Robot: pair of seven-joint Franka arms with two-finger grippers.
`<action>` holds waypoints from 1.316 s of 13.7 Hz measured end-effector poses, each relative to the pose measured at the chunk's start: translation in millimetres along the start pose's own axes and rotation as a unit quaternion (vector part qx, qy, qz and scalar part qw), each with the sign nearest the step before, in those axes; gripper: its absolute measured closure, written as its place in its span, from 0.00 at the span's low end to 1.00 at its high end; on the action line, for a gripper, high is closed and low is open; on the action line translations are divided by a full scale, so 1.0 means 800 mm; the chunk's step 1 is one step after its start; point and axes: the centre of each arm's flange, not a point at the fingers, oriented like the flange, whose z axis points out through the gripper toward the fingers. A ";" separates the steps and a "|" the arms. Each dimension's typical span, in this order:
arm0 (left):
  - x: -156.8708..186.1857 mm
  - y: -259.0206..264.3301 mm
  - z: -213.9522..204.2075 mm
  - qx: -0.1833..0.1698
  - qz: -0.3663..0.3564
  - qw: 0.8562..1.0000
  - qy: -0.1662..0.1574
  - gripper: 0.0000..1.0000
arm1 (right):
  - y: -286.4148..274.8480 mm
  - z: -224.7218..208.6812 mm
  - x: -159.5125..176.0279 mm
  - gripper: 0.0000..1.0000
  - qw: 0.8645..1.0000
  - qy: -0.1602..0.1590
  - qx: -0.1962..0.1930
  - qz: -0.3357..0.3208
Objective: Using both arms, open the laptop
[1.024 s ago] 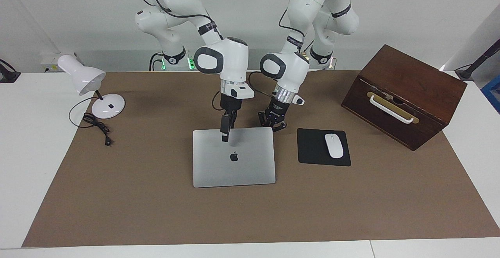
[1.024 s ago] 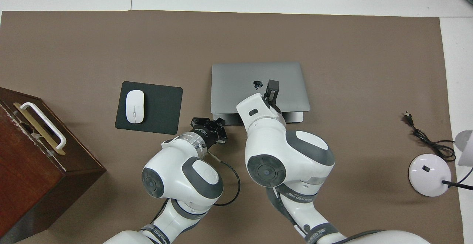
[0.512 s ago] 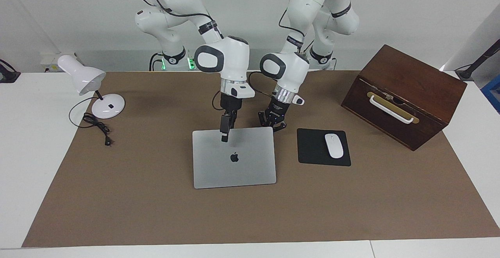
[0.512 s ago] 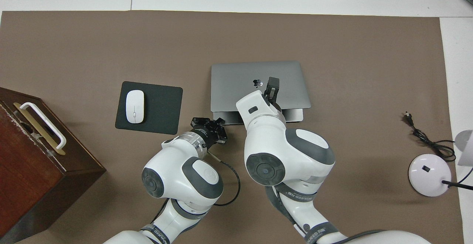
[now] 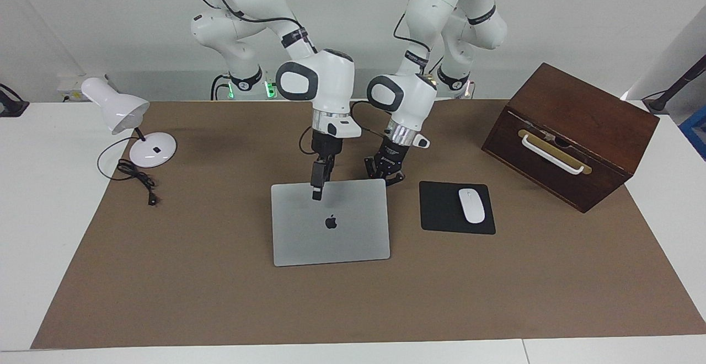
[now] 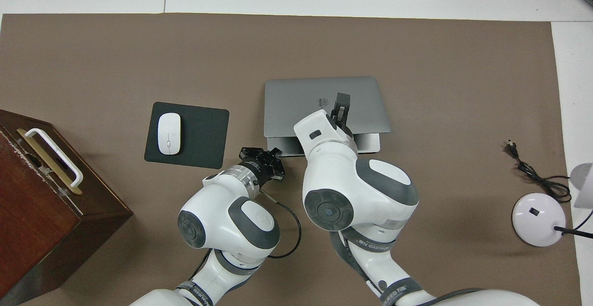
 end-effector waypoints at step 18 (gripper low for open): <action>0.000 0.000 0.000 0.000 0.000 1.000 0.000 0.99 | 0.038 -0.010 0.014 0.00 1.000 -0.017 -0.010 -0.012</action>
